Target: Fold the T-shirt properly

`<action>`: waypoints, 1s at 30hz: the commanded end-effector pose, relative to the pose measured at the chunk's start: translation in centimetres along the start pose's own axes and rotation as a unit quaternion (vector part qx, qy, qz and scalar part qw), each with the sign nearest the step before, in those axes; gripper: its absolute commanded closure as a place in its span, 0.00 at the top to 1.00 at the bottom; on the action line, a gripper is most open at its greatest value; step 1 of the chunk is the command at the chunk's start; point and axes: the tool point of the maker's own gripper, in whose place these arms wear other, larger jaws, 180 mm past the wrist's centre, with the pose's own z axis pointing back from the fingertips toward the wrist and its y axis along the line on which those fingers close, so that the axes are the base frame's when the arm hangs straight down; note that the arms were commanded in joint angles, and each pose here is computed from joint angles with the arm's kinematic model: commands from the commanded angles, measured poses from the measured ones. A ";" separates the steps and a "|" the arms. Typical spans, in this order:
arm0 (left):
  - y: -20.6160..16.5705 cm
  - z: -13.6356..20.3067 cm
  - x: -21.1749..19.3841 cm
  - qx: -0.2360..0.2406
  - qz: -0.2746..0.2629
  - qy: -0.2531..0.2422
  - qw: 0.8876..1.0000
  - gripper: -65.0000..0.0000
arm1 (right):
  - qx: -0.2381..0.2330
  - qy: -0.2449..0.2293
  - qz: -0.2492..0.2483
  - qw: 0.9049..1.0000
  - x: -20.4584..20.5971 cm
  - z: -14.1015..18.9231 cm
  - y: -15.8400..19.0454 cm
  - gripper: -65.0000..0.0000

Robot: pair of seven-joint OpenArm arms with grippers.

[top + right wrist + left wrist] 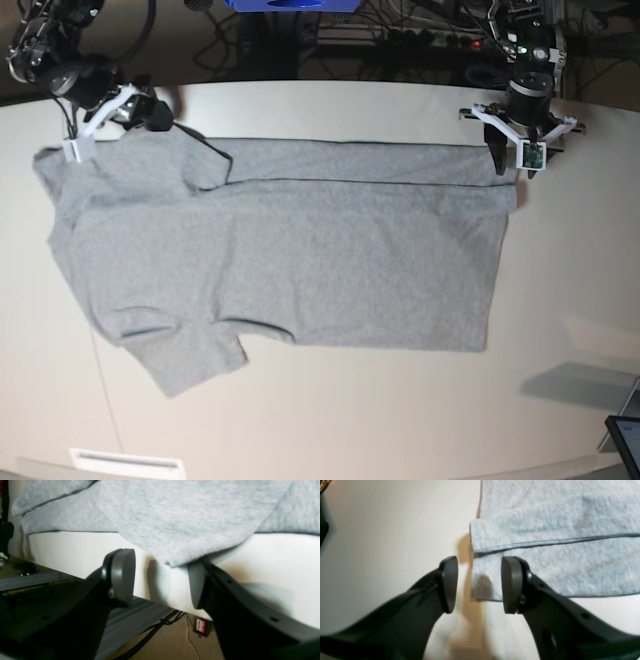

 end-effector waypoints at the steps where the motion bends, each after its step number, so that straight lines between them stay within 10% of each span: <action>1: 0.5 0.2 1.0 0.007 -0.004 -0.018 1.000 0.42 | -0.012 -0.001 0.007 1.000 0.3 0.4 -0.5 0.49; 11: 0.5 0.2 1.0 0.007 -0.004 -0.018 1.000 0.42 | -0.011 -0.007 0.011 1.000 0.9 0.2 -0.4 0.48; 19: 0.5 0.2 0.9 0.007 -0.004 -0.017 1.000 0.42 | -0.011 -0.009 0.012 1.000 1.1 0.2 -0.4 0.00; 30: 0.5 0.2 0.9 0.007 -0.004 -0.017 1.000 0.42 | -0.011 -0.012 0.023 1.000 1.6 0.4 -0.1 0.00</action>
